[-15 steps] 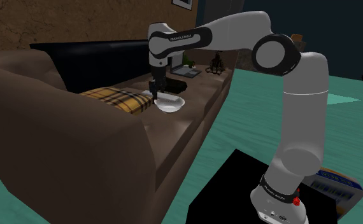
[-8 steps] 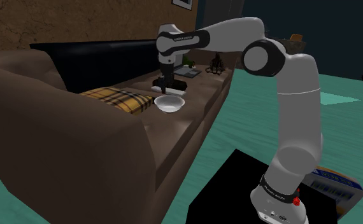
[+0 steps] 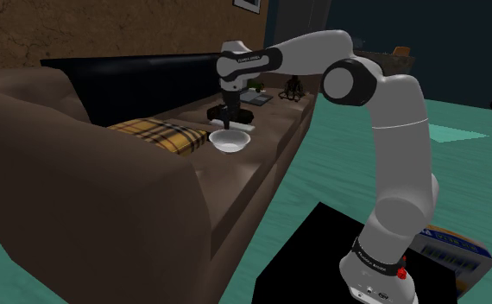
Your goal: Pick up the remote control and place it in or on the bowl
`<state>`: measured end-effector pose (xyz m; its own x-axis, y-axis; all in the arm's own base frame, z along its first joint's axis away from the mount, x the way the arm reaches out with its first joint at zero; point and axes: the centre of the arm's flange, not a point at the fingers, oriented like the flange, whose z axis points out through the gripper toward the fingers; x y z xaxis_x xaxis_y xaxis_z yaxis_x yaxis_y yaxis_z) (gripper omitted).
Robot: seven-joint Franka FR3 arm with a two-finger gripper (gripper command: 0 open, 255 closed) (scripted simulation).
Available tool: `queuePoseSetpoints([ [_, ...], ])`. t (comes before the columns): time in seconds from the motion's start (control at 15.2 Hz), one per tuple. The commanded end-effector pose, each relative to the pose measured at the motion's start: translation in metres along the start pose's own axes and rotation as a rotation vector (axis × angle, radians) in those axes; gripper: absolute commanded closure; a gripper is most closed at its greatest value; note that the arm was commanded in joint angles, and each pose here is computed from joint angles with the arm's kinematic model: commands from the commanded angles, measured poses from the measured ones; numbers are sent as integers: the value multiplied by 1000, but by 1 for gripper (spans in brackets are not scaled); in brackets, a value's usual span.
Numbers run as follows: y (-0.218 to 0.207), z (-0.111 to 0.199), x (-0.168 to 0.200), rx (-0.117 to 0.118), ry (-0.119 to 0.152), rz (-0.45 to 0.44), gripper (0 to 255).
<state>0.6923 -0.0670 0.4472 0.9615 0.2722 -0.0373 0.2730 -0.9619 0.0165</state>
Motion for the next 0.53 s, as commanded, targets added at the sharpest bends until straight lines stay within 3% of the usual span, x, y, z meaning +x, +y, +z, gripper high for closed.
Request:
queuePoseSetpoints([
  [0.0, 2, 11, 1, 0, 1, 0, 255],
  [0.46, 1, 47, 3, 0, 1, 0, 255],
])
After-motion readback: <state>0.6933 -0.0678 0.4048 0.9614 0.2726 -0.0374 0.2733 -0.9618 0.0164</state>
